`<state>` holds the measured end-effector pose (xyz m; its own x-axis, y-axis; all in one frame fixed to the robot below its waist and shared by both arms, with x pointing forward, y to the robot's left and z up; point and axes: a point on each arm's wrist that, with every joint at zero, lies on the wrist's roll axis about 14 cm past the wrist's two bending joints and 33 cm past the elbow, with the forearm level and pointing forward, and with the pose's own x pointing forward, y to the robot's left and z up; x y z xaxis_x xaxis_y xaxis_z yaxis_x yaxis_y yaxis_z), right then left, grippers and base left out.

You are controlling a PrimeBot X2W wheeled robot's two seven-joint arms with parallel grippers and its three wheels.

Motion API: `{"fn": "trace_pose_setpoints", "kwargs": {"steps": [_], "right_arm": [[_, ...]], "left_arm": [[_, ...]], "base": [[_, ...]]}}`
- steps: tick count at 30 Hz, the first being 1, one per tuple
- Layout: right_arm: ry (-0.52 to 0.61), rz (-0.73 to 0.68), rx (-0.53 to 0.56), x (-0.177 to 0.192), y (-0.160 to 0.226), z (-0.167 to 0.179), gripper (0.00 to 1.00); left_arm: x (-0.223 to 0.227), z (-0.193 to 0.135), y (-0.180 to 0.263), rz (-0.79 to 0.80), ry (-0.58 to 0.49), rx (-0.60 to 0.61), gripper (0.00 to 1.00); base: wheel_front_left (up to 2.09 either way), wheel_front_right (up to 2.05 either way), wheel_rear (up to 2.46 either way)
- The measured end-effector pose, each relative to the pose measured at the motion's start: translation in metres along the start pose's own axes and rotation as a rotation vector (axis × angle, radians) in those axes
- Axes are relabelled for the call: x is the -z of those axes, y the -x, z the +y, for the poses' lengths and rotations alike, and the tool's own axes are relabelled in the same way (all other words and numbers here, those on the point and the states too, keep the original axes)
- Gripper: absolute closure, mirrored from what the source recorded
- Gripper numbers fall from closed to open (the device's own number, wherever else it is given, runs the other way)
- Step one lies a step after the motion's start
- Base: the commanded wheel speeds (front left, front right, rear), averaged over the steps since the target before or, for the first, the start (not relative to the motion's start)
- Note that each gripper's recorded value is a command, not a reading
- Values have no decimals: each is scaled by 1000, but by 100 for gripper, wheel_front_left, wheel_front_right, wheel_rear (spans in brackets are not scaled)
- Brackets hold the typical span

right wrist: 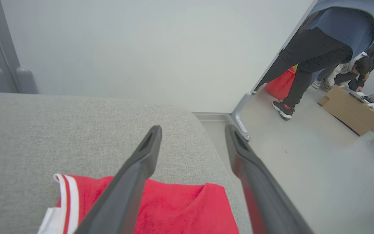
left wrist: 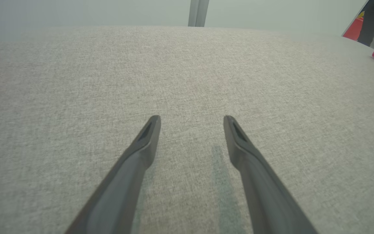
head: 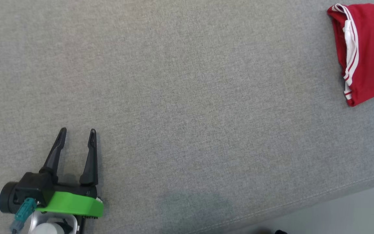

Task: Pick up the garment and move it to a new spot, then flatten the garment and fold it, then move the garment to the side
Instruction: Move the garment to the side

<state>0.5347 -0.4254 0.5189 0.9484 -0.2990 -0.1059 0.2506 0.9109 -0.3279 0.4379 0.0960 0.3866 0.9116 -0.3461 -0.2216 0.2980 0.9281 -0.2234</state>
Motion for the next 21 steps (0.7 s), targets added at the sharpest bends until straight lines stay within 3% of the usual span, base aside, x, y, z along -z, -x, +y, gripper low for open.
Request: {"fn": "trace_pose_setpoints", "kwargs": {"steps": [3,11,21], "right_arm": [[-27,-83,-38,-21,11,13,0],[-146,-232,-193,-40,89,71,0],[-276,-219,-305,-22,159,130,0]], "left_arm": [[-5,-2,7,-14,12,-11,0],[-28,2,45,-89,26,-87,0],[-59,22,85,-197,15,-194,0]], "base": [[0,0,0],[0,0,0],[0,0,0]]}}
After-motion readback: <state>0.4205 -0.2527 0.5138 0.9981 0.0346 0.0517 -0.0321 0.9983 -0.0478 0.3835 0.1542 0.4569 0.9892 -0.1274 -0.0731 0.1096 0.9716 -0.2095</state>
